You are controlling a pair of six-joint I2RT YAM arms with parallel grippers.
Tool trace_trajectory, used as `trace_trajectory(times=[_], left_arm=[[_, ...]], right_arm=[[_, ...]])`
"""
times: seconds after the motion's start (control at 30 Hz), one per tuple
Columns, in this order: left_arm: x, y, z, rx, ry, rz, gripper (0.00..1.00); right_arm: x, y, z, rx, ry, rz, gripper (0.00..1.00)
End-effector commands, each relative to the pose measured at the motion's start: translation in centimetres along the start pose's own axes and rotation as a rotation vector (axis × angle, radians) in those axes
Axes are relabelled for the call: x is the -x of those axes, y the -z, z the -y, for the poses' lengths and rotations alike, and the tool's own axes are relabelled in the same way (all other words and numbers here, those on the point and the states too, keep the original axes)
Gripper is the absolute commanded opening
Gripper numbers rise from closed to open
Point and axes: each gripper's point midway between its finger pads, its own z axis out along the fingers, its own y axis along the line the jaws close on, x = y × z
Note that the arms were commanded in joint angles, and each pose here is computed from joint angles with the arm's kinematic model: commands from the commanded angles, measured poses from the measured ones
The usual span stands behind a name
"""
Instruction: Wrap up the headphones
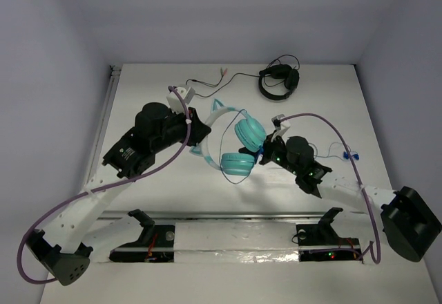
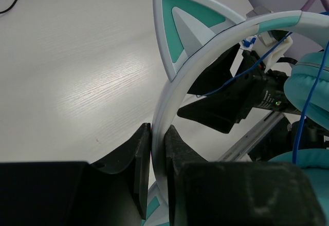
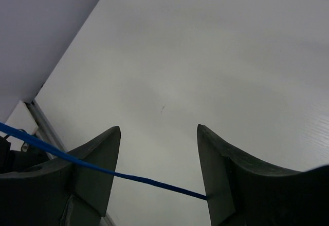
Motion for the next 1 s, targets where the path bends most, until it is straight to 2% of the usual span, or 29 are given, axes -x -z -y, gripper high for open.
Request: trace_trajectory(times=[0.0,0.13,0.4,0.47,0.5,0.6,0.63,0.7,0.77,0.97], left_arm=[[5.3,1.8,2.7,-0.071,0.007,0.157,0.00],[5.7,1.9,2.2,-0.034,0.028,0.168,0.00],[9.2,2.3,3.2,-0.073,0.115,0.299,0.00],[9.8,2.3,3.6,-0.093,0.149,0.323,0.00],[10.3,2.3,3.6,-0.096,0.157,0.348,0.00],[11.4,2.4,3.7,-0.102,0.197,0.403,0.00],[11.7,2.5,3.5,-0.096,0.209,0.420,0.00],[12.5,2.6,3.1,-0.078,0.247,0.471,0.00],[13.1,2.6,2.4,-0.061,0.277,0.507,0.00],[14.2,1.7,-0.6,0.063,0.348,0.604,0.00]], right_arm=[[4.1,0.1,-1.1,0.024,0.023,0.133,0.67],[4.0,1.2,-2.2,0.067,0.016,0.117,0.57],[-0.8,-0.8,-0.7,0.052,-0.094,-0.023,0.56],[-1.3,-1.4,-0.9,0.068,-0.114,-0.047,0.52],[-1.3,-1.5,-1.2,0.088,-0.122,-0.050,0.46],[-2.1,-1.5,-1.2,0.099,-0.134,-0.069,0.39],[-2.2,-1.5,-1.2,0.101,-0.137,-0.071,0.28],[-2.8,-1.0,-1.5,0.110,-0.141,-0.085,0.17],[-3.5,-0.7,-2.2,0.122,-0.140,-0.103,0.00],[-6.6,0.2,-5.3,0.150,-0.118,-0.189,0.00]])
